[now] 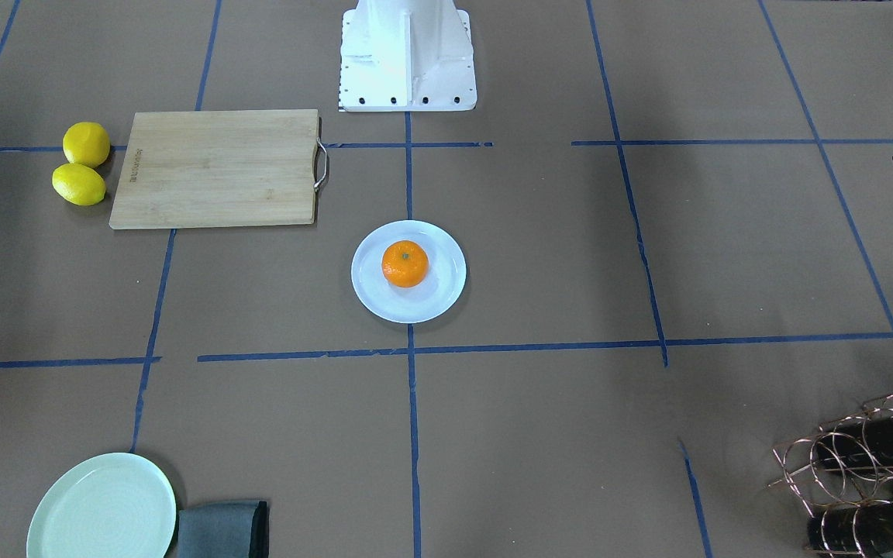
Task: Pick orange to plate
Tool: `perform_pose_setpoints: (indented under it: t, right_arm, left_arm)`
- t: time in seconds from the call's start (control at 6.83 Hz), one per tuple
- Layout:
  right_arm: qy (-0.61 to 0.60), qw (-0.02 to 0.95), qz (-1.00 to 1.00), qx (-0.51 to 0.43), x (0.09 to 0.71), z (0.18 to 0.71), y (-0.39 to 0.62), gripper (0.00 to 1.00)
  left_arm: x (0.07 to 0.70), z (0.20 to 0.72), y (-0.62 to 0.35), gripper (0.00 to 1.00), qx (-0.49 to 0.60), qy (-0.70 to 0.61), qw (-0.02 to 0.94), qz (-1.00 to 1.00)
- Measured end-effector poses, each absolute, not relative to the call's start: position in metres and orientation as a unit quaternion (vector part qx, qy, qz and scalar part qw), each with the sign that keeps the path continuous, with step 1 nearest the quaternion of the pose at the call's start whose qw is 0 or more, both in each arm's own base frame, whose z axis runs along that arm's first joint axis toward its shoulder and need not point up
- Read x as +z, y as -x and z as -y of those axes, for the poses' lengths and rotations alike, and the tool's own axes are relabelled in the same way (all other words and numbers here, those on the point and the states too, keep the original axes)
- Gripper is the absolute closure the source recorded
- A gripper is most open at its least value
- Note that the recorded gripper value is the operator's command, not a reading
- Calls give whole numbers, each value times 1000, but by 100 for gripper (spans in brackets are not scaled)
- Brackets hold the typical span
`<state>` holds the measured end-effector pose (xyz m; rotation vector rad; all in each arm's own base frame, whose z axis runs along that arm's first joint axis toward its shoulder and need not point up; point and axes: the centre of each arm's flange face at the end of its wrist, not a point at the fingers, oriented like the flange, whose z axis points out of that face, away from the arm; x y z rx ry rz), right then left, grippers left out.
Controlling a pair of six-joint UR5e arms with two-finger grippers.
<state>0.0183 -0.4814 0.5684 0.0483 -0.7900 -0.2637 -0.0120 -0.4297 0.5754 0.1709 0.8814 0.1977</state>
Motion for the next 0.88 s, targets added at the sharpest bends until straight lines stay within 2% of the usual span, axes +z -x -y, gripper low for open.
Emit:
perform_pose_setpoints:
  t: [0.29,0.88]
  right_arm:
    - [-17,914,387,-122,575,482,-18,0]
    - [-20,913,388,-123,571,487,-17,0]
  left_arm:
    - [593,421,52,0,95,-71,901,-417]
    - [607,409,64,0,106,-69,902,-412]
